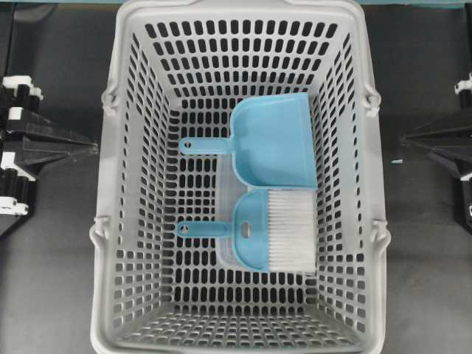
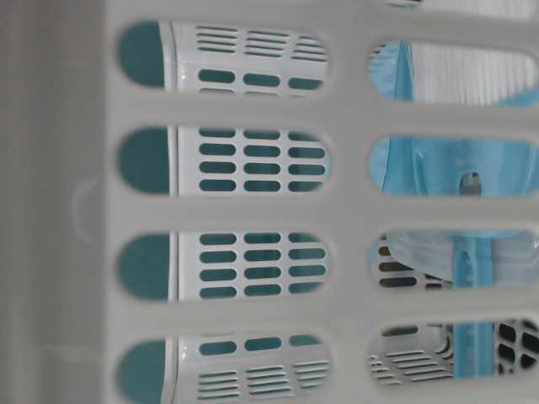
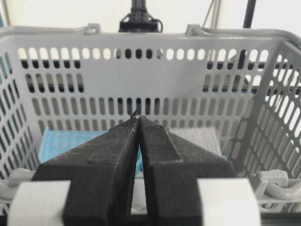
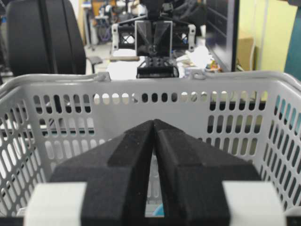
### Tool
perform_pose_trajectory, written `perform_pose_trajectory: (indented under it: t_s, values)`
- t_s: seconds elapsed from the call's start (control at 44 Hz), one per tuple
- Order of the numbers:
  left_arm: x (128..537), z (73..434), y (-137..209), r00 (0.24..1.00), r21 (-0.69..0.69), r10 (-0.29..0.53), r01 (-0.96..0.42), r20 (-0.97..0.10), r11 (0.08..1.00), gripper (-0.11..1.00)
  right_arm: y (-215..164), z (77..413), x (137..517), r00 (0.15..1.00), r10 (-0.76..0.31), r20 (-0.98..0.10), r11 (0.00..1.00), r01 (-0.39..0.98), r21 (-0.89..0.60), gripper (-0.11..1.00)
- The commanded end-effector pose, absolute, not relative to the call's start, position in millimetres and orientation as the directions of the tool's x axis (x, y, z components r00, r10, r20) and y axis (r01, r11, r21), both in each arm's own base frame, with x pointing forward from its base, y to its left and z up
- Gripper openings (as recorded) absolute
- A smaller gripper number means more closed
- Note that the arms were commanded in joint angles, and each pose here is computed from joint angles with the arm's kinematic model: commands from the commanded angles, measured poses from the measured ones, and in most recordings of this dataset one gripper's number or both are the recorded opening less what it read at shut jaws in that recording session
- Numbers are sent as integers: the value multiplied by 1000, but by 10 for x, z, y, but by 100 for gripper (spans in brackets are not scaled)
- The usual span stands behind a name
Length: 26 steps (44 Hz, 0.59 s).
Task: Pick up the hand brush from the shopping basket with the left arm.
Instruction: 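Move the left gripper into the basket toward the blue brush handle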
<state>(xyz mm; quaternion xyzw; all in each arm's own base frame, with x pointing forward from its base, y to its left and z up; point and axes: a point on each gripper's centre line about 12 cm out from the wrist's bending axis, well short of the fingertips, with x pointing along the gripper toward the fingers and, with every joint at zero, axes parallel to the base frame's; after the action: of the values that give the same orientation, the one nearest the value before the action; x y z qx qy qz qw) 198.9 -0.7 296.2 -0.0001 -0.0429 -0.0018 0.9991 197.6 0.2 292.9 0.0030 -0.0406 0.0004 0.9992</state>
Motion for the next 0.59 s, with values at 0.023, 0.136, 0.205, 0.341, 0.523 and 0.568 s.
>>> perform_pose_trajectory:
  t_s: [0.023, 0.136, 0.205, 0.341, 0.523, 0.568]
  values:
    - [2010, 3267, -26, 994, 24, -17, 14, 105, 1000, 6, 3, 3010, 1998, 995, 0, 96, 1000, -2, 18, 0]
    - [2061, 3483, -25, 999, 20, -13, 13, 46, 1000, 0, 2, 3018, 1990, 998, 0, 66, 1000, -2, 29, -1]
    - [2121, 3622, -33, 1000, 23, -14, 15, -21, 1000, 0, 3, 3018, 1976, 1000, 0, 31, 1000, -1, 31, -1]
    - [2263, 3783, -50, 990, 23, -17, 20, -143, 1000, 0, 4, 3032, 1945, 1000, 2, -11, 1000, -1, 26, -1]
    - [2611, 3873, -129, 937, 37, -35, 51, -348, 998, 0, 5, 3045, 1883, 999, 3, -44, 999, -1, 32, -1]
    - [2697, 3873, -144, 922, 37, -36, 55, -386, 998, 0, 6, 3042, 1871, 999, 3, -51, 999, -1, 32, -1]
